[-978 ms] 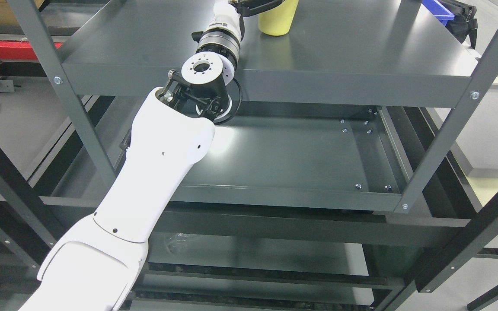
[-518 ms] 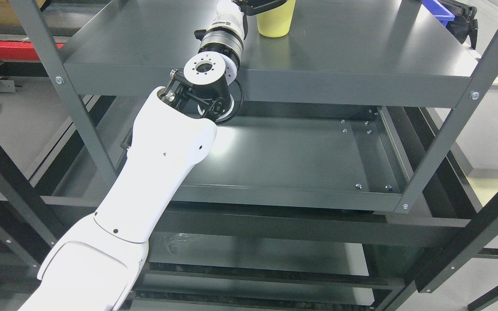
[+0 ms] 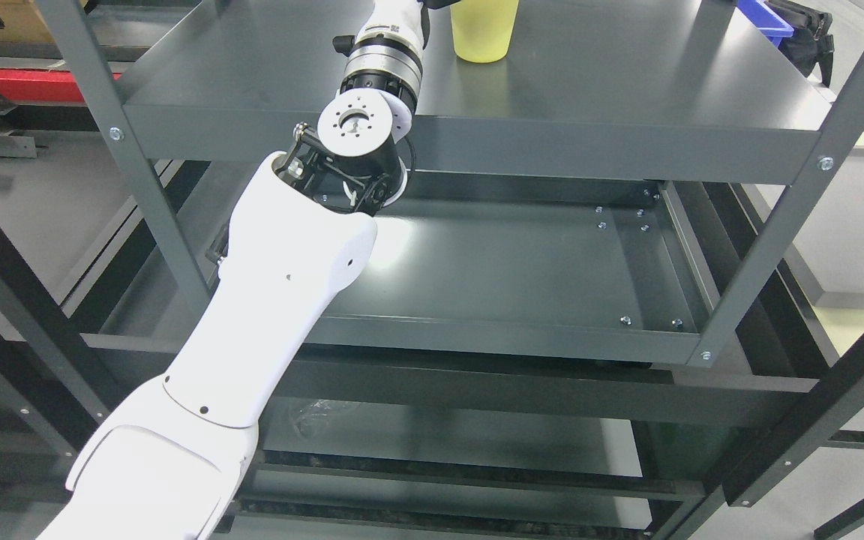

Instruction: Place yellow IKEA cup on middle right shelf

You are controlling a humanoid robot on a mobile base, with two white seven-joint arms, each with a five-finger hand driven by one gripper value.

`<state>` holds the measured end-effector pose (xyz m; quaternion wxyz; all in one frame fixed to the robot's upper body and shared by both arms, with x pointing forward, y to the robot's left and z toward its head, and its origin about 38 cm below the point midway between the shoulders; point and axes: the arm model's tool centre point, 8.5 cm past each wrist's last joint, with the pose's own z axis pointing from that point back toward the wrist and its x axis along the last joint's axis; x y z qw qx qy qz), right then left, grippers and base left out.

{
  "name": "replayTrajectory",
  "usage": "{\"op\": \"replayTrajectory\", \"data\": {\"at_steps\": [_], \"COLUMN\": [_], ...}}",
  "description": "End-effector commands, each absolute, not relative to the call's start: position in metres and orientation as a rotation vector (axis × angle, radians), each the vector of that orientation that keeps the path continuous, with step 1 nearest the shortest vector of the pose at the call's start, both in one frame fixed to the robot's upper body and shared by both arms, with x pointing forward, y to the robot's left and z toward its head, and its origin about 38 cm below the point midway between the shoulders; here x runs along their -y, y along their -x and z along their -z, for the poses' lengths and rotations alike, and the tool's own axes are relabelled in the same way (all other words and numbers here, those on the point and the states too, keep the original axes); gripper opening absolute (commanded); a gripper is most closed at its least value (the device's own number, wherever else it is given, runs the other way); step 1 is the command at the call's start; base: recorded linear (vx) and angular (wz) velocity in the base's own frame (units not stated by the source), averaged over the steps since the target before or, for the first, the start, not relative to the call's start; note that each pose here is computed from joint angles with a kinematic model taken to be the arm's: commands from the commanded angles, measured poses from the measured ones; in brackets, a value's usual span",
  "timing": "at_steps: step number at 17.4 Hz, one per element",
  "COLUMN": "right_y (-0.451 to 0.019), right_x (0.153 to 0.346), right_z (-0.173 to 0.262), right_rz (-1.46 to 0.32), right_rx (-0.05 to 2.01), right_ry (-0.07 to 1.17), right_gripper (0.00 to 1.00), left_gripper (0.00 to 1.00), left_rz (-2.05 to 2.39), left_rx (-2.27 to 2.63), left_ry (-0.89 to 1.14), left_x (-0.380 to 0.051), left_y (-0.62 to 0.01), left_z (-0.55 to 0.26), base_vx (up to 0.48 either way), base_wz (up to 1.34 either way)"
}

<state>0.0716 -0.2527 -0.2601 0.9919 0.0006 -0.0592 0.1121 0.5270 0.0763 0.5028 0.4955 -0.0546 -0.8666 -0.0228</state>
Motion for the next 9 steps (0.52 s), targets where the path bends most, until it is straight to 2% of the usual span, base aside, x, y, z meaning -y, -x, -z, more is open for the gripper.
{"op": "replayTrajectory", "data": {"at_steps": [1, 9], "right_y": [-0.068, -0.068], "right_x": [0.264, 0.264], "right_z": [0.26, 0.26], "right_rz": [-0.225, -0.225], "right_rx": [0.111, 0.111], "right_ry": [0.016, 0.016], "right_gripper": [0.99, 0.99], "left_gripper": [0.99, 0.99], "left_rz": [0.062, 0.117], "left_rx": [2.191, 2.344], "left_ry": [0.172, 0.35], "left_x": [-0.08, -0.078], "left_y": [-0.507, -0.472], "left_z": [-0.496, -0.492], "base_vx": [-0.033, -0.069], "base_wz": [0.03, 0.03]}}
